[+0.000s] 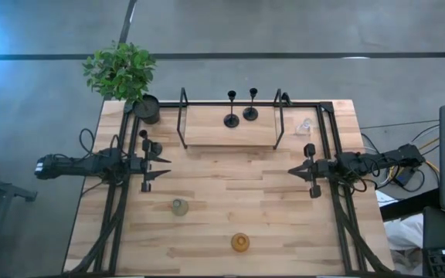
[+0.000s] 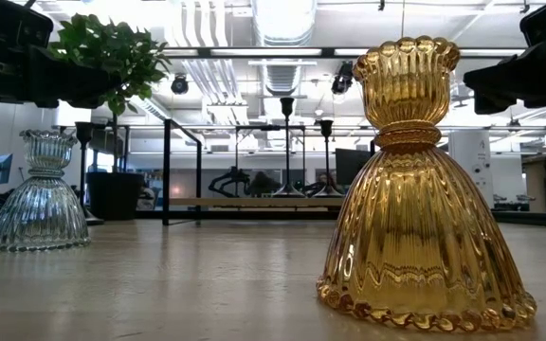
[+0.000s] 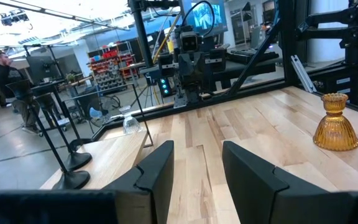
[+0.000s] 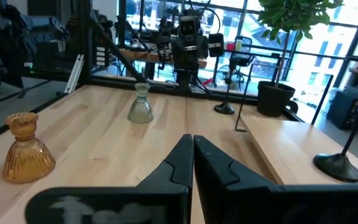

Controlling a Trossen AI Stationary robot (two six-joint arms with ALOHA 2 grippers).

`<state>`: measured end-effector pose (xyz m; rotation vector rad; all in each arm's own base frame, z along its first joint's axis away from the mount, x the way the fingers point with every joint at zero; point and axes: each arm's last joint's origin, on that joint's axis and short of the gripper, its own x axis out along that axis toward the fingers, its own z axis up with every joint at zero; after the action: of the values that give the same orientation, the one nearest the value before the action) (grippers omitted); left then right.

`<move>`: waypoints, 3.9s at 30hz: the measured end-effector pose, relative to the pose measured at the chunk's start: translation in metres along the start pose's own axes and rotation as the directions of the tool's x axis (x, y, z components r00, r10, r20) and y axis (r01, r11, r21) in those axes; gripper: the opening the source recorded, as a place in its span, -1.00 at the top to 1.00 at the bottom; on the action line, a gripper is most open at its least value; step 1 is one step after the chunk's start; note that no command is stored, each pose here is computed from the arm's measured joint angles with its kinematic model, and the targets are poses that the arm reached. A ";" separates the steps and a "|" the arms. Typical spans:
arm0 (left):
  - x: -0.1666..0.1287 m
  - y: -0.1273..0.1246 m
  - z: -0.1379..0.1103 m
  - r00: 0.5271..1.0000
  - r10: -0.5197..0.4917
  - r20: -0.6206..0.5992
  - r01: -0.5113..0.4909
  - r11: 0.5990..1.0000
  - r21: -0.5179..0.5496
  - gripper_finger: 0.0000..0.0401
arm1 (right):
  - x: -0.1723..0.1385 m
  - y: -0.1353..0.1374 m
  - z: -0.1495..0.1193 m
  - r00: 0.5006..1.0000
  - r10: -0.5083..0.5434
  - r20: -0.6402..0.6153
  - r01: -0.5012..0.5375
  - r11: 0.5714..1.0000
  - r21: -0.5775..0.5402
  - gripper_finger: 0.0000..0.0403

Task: Pick & Place candle stick holders
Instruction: Put the black candle holder on the shelf aligned with the other black candle holders

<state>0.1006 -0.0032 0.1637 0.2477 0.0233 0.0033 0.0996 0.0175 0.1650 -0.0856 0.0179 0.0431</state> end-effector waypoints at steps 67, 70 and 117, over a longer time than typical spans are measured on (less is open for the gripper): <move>-0.034 0.038 0.102 0.674 0.200 -0.712 -0.604 0.704 -0.374 -0.44 | 0.000 0.000 0.000 1.000 0.001 -0.001 -0.001 1.000 0.000 0.96; -0.040 0.038 0.100 0.616 0.211 -0.759 -0.673 0.641 -0.368 -0.42 | 0.000 0.000 0.000 1.000 0.001 -0.001 -0.001 1.000 0.000 0.96; 0.021 0.024 0.005 0.112 0.438 -0.892 -0.975 0.224 -0.012 -0.39 | 0.000 0.000 0.000 1.000 0.001 -0.006 -0.001 1.000 -0.001 0.96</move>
<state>0.1217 0.0188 0.1739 -0.5340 0.7692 1.2911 0.0999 0.0176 0.1647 -0.0868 0.0234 0.0439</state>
